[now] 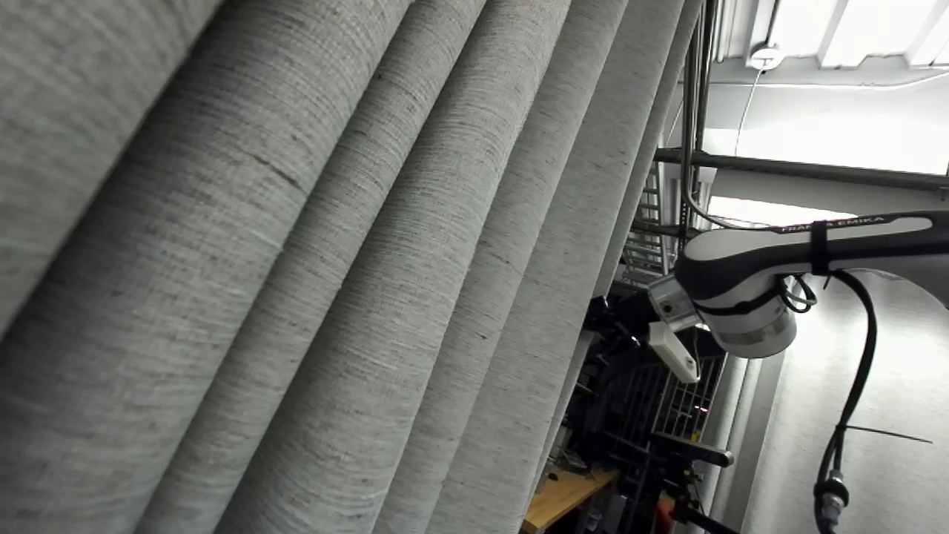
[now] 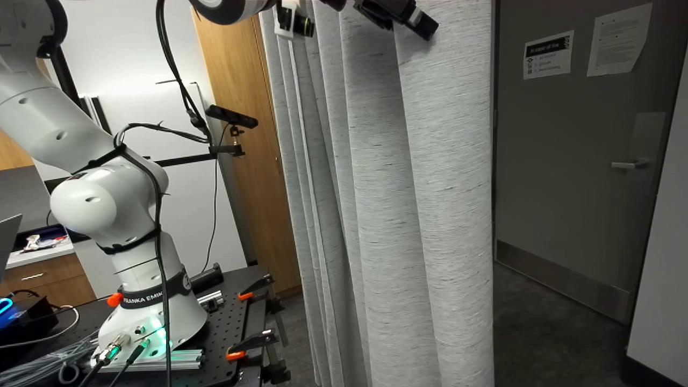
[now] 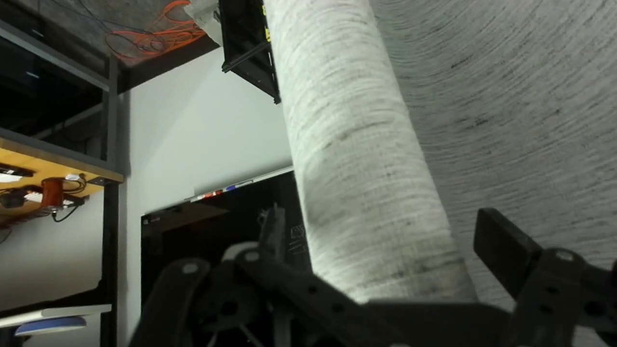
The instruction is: Slide the curtain to the left
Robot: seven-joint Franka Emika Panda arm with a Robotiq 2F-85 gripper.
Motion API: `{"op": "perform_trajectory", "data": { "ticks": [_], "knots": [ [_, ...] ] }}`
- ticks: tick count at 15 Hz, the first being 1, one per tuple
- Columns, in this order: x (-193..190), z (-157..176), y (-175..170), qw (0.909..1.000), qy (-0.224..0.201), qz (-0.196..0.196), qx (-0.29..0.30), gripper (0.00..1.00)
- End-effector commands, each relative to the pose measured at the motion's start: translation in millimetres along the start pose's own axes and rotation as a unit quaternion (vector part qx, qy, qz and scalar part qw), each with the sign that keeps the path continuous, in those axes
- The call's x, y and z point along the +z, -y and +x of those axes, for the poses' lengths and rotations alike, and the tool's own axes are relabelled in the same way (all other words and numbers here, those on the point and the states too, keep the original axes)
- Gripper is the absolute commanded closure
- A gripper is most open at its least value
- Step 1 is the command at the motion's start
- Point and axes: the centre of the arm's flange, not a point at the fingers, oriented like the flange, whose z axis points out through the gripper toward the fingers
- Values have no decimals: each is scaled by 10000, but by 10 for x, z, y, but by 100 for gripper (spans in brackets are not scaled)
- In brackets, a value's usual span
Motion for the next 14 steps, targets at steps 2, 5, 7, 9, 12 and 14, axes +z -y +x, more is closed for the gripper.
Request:
{"op": "perform_trajectory", "data": {
  "ticks": [2,5,7,9,12,14],
  "knots": [
    [31,-24,66,9999,7,116,63,0],
    [43,-28,101,9998,10,177,89,0],
    [40,-28,92,9998,7,174,98,0],
    [29,-14,147,9994,-280,162,-145,0],
    [30,83,242,9939,-750,88,-806,0],
    [44,145,331,9870,-1040,30,-1228,0]
  ]
}}
